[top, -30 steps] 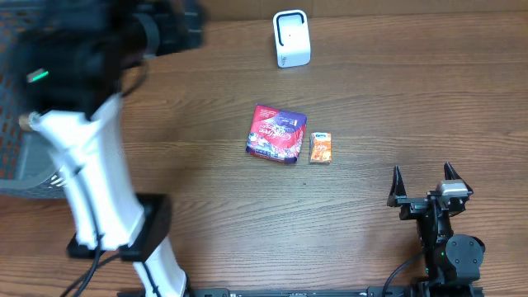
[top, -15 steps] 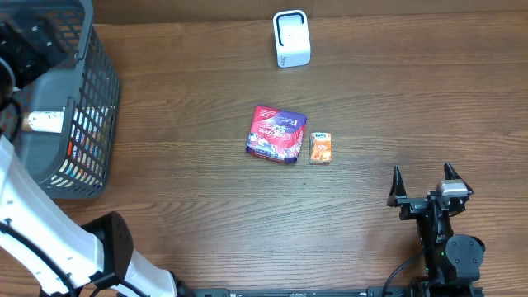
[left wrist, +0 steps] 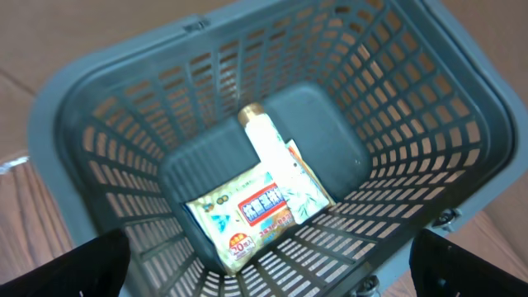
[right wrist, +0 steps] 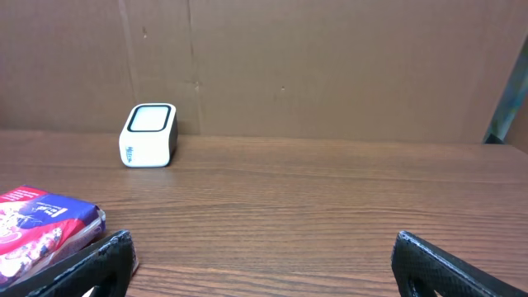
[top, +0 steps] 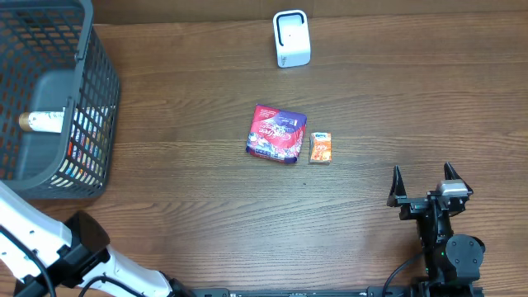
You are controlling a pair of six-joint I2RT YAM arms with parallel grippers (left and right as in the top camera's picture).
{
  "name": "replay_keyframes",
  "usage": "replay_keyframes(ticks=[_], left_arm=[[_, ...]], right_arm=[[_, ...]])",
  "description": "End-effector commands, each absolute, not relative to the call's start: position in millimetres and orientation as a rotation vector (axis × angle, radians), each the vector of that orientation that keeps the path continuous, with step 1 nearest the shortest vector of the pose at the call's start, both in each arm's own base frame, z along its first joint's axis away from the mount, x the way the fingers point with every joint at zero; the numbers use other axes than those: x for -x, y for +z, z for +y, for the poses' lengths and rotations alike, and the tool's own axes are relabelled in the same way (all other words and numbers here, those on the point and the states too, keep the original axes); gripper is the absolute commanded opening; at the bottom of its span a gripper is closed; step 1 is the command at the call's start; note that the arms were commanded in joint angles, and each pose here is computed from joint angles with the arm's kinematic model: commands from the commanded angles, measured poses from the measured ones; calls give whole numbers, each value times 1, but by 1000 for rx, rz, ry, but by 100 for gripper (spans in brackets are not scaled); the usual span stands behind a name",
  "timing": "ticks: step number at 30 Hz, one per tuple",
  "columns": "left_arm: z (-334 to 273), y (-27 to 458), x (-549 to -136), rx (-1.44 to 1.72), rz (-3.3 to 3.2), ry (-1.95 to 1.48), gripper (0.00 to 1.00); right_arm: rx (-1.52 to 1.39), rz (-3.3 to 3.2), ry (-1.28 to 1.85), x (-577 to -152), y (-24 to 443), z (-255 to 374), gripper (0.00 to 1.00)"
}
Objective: Scan the item barcode
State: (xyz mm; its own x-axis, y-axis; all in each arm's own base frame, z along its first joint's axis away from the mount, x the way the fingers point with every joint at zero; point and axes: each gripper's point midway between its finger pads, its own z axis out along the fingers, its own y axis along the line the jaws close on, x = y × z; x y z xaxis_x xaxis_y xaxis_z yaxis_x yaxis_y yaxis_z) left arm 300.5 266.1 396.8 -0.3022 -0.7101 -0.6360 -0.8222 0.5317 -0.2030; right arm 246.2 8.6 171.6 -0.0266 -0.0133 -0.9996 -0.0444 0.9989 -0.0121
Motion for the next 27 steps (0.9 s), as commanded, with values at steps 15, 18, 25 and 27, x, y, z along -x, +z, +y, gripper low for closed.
replay_keyframes(ticks=[15,18,25,27], left_arm=[[279,288,-367,1307,2330,-1,100],[276,272,-377,1280,2382,-7,100],[274,230,-394,1274,2494,14,96],[276,217,-397,1287,2523,25,96]], right_arm=[[37,1595,11,-246,169,6,100],[37,1595,11,-246,169,6,100],[37,1595,11,-246,169,6,100],[37,1595,11,-246,169,6,100]])
